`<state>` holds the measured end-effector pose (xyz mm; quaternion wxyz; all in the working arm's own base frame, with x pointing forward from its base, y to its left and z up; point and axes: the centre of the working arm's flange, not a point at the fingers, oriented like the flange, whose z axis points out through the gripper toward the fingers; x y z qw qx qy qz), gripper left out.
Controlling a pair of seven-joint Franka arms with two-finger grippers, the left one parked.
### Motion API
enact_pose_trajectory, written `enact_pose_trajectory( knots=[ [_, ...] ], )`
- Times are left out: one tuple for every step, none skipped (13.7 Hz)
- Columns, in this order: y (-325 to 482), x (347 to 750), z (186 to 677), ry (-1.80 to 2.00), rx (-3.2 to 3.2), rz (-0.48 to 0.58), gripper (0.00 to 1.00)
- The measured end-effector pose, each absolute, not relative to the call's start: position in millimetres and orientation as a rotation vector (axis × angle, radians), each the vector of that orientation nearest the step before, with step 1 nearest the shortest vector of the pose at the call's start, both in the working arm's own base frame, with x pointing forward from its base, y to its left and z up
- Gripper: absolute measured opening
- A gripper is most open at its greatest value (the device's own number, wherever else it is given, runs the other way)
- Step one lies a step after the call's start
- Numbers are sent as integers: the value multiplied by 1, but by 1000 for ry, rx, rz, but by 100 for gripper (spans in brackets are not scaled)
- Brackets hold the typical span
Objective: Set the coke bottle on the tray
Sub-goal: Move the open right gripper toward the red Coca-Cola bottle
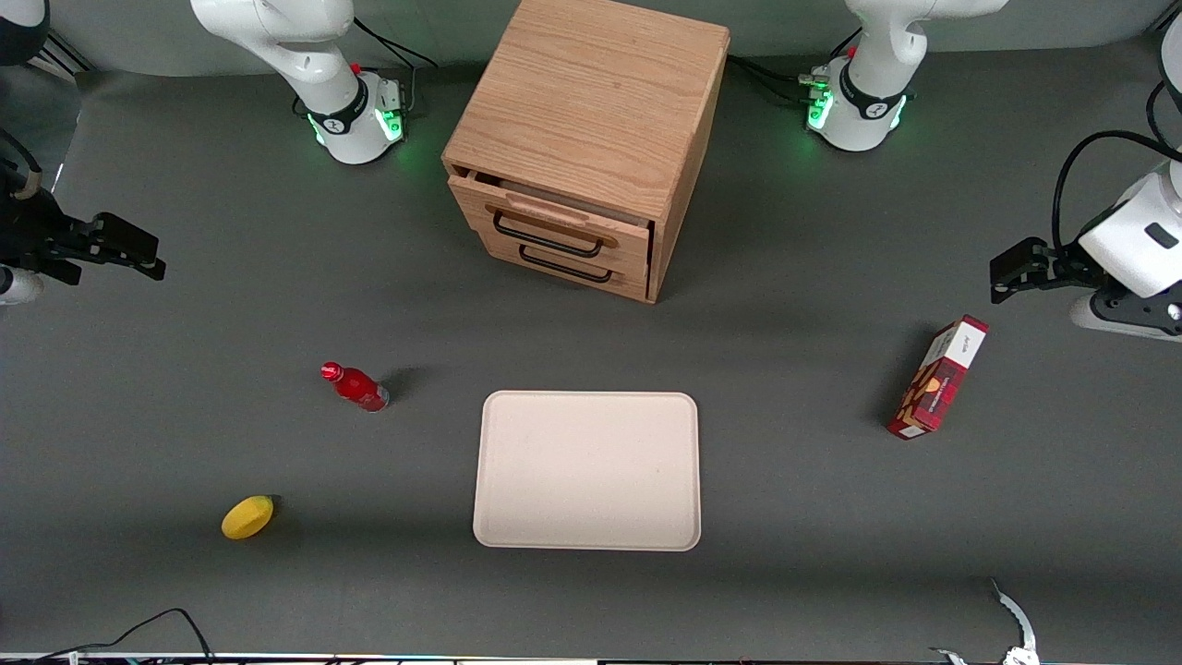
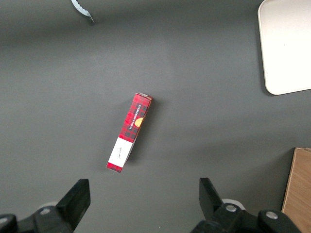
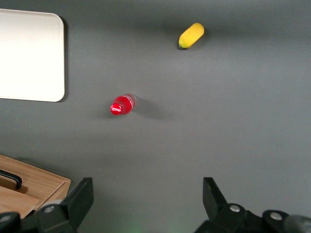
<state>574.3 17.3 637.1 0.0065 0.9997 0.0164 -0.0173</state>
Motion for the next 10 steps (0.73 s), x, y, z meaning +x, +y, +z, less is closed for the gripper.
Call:
enact_pose_trajectory(
  knots=[
    [20, 581, 631, 59, 3142, -66, 100],
    [24, 589, 622, 69, 3151, -81, 100],
    [30, 596, 612, 85, 3157, -101, 100],
    [38, 603, 601, 94, 3162, -114, 100],
    [47, 611, 590, 85, 3167, -107, 100],
    [58, 620, 582, 56, 3173, -69, 100],
    [71, 628, 576, 34, 3177, -26, 100],
    [80, 633, 570, 23, 3181, -4, 100],
    [86, 638, 560, 21, 3183, -6, 100],
    [88, 643, 549, 22, 3183, -20, 100]
  ],
)
